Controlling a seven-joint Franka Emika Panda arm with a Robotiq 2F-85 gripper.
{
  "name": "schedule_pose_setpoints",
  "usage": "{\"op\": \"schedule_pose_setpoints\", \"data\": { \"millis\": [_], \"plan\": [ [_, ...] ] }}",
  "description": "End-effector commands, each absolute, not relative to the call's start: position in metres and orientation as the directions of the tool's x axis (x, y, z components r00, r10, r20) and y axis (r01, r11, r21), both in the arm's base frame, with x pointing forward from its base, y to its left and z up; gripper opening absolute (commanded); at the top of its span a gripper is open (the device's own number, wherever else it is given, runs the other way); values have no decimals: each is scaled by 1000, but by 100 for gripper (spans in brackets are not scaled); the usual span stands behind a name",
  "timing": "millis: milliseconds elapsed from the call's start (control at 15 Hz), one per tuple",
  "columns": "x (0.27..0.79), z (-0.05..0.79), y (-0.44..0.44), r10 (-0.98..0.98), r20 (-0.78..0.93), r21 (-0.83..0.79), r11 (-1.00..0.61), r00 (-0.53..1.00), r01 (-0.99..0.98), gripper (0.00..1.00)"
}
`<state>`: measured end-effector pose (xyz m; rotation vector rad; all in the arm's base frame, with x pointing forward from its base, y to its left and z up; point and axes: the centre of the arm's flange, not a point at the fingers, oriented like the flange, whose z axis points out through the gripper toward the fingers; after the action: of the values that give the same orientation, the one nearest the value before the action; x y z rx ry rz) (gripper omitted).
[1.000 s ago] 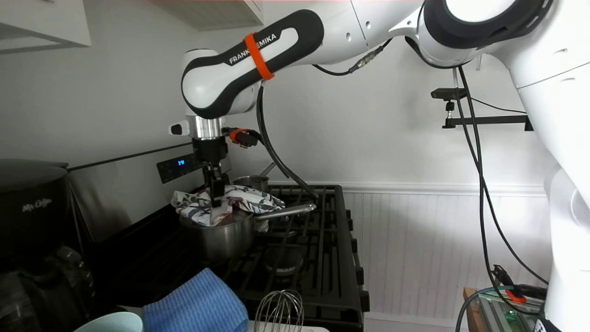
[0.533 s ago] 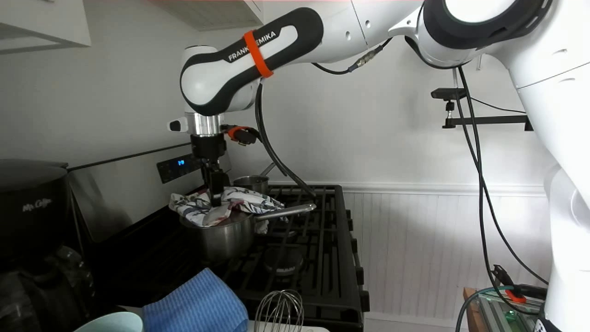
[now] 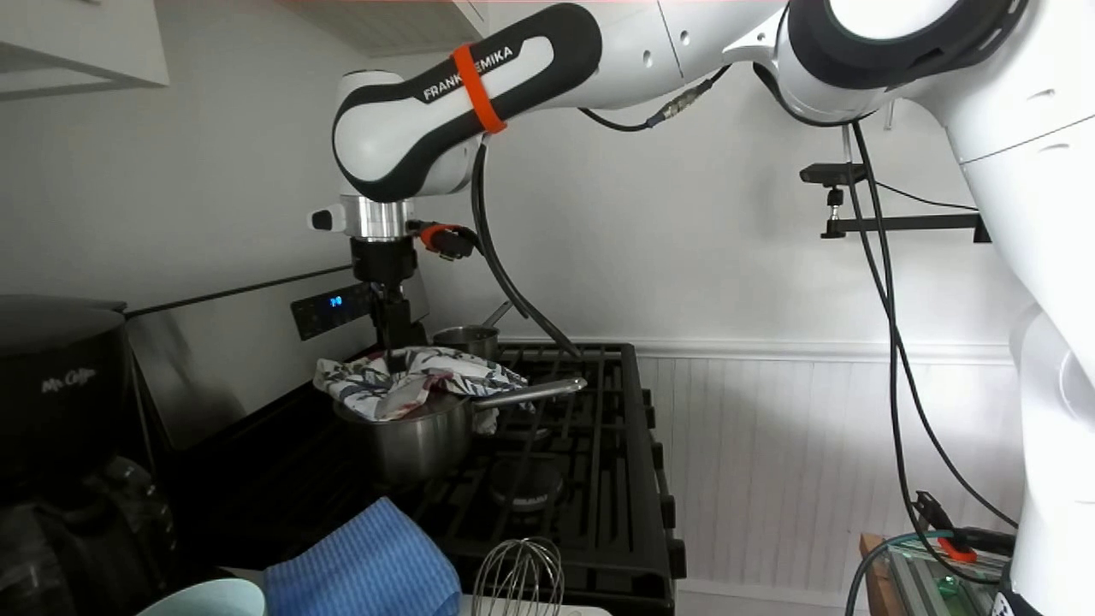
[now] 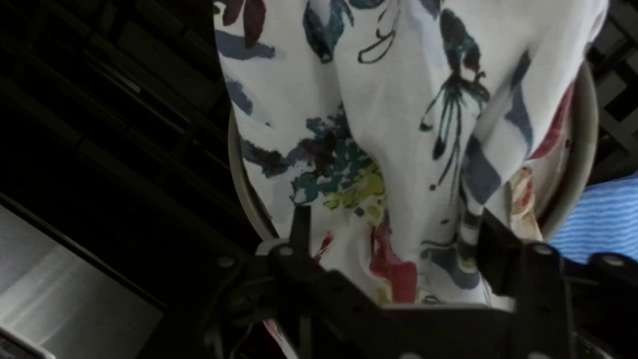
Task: Pick up the floral tea towel and the silver lid and put them on the silver pot on the left side of the stove, pick up the floral tea towel and hang it on the oven handle
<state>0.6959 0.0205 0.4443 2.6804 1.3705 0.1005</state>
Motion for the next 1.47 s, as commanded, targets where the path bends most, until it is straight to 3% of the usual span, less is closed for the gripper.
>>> {"op": "schedule_pose_setpoints", "data": {
  "millis": [0,400,533,667,867,1000,1067,1333,1400],
  "plan": [
    [694,455,21,808,-3,136,-583,589,801,47],
    [687,468,17,804,-3,138,-588,594,797,7],
    [685,473,18,802,-4,140,-590,597,795,45],
    [684,475,17,801,-3,142,-592,598,793,51],
    [683,478,16,802,-2,145,-591,598,793,71],
    [683,481,15,803,-2,145,-589,596,795,34],
    [682,480,15,804,-5,143,-588,595,796,33],
    [680,473,14,804,-25,128,-586,594,800,5],
    [680,472,14,799,-26,132,-592,600,795,47]
  ]
}}
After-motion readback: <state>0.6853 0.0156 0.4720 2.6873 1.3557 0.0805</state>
